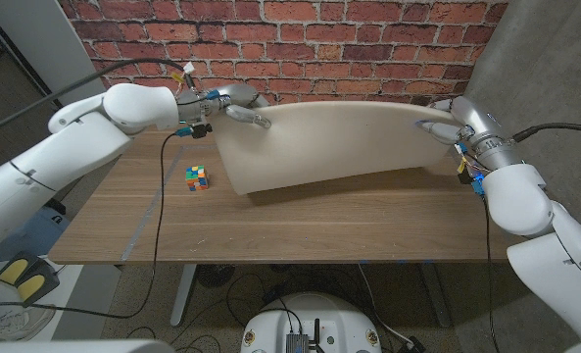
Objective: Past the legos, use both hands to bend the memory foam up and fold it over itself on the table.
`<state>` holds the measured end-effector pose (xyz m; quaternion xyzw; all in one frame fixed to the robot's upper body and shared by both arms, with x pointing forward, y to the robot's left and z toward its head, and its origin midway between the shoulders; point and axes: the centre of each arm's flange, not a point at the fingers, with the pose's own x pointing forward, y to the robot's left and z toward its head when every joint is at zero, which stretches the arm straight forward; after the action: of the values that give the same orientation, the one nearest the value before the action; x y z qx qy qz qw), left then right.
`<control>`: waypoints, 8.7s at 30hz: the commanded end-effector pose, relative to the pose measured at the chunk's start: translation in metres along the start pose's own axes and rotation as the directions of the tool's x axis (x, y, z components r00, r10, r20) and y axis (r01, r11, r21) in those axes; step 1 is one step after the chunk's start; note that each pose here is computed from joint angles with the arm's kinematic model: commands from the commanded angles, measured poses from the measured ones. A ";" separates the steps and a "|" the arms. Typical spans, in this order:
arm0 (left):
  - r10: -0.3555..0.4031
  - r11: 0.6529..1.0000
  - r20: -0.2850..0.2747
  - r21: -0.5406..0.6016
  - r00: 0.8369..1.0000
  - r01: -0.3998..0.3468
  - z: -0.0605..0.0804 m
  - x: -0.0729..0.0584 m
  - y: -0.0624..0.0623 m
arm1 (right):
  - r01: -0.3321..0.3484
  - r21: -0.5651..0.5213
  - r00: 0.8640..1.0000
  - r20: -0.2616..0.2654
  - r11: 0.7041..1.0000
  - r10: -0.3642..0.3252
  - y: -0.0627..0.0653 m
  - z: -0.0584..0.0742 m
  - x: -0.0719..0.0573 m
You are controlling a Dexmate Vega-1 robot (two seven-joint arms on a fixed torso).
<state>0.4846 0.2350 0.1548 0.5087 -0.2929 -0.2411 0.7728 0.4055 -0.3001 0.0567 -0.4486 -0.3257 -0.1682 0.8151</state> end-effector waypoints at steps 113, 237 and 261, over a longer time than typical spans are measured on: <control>0.427 0.741 -0.202 0.637 0.881 -0.213 -0.075 0.185 -0.016 | 0.188 -0.383 0.982 0.057 0.905 -0.180 0.147 0.023 0.223; 0.462 0.567 -0.309 0.824 0.831 -0.008 -0.074 0.233 -0.036 | -0.063 -0.519 0.978 0.140 0.853 0.158 0.171 0.027 0.173; 0.479 0.535 -0.300 0.845 0.825 -0.004 -0.077 0.227 -0.035 | -0.241 -0.605 0.948 0.019 0.758 0.317 0.197 0.031 0.189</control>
<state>0.6973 0.1153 0.1465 0.7984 -0.2301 0.1692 0.5300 0.6314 -0.1696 0.0823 -0.7068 -0.2783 -0.1373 0.6357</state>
